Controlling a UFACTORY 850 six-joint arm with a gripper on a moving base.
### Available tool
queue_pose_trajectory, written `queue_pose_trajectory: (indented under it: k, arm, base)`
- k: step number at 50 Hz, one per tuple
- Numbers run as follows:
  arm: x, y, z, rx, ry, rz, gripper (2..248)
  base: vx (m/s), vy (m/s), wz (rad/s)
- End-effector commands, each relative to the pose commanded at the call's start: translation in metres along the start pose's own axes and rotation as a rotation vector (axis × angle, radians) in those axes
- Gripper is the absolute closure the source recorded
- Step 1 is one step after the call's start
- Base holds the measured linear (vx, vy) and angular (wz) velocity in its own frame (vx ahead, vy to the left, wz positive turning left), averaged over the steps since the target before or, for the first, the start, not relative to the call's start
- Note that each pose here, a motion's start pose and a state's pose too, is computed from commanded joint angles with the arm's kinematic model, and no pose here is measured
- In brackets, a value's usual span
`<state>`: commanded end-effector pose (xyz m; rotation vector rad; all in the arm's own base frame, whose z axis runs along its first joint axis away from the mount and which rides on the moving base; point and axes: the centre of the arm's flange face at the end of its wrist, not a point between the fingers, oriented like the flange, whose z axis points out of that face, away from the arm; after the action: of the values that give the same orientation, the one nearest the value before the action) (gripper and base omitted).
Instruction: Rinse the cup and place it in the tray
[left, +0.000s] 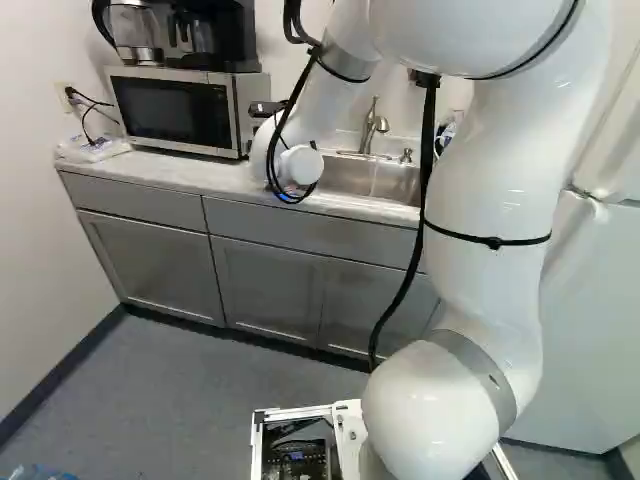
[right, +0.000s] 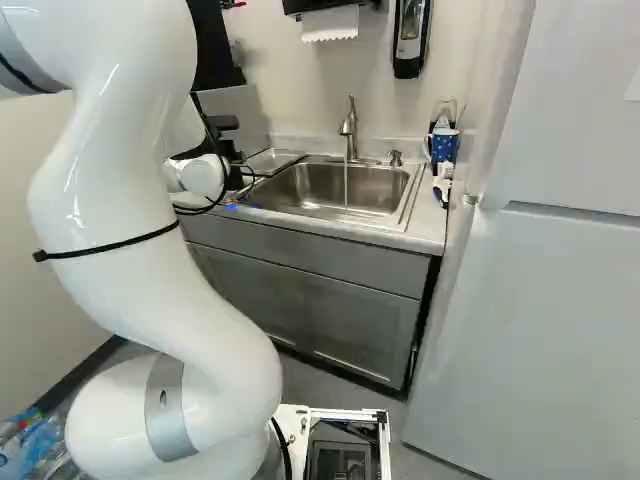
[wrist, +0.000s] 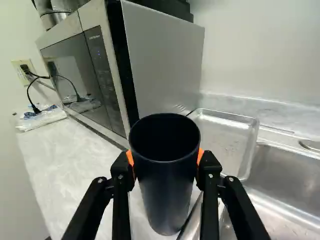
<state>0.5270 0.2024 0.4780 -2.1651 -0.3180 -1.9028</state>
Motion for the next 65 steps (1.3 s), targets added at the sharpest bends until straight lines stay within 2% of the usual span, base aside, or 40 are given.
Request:
queue_pose_trajectory:
  k: [14,44,65]
  arm:
    - [0.014,0.004,-0.004,-0.007,0.025,0.002,125]
    - [0.046,0.044,-0.028,-0.079,0.085,0.01,125]
    - [0.046,0.075,-0.04,-0.137,0.078,0.016,125]
  base:
    - [0.0,0.0,0.0]
    - [0.0,0.0,0.0]
    - [0.0,0.0,0.0]
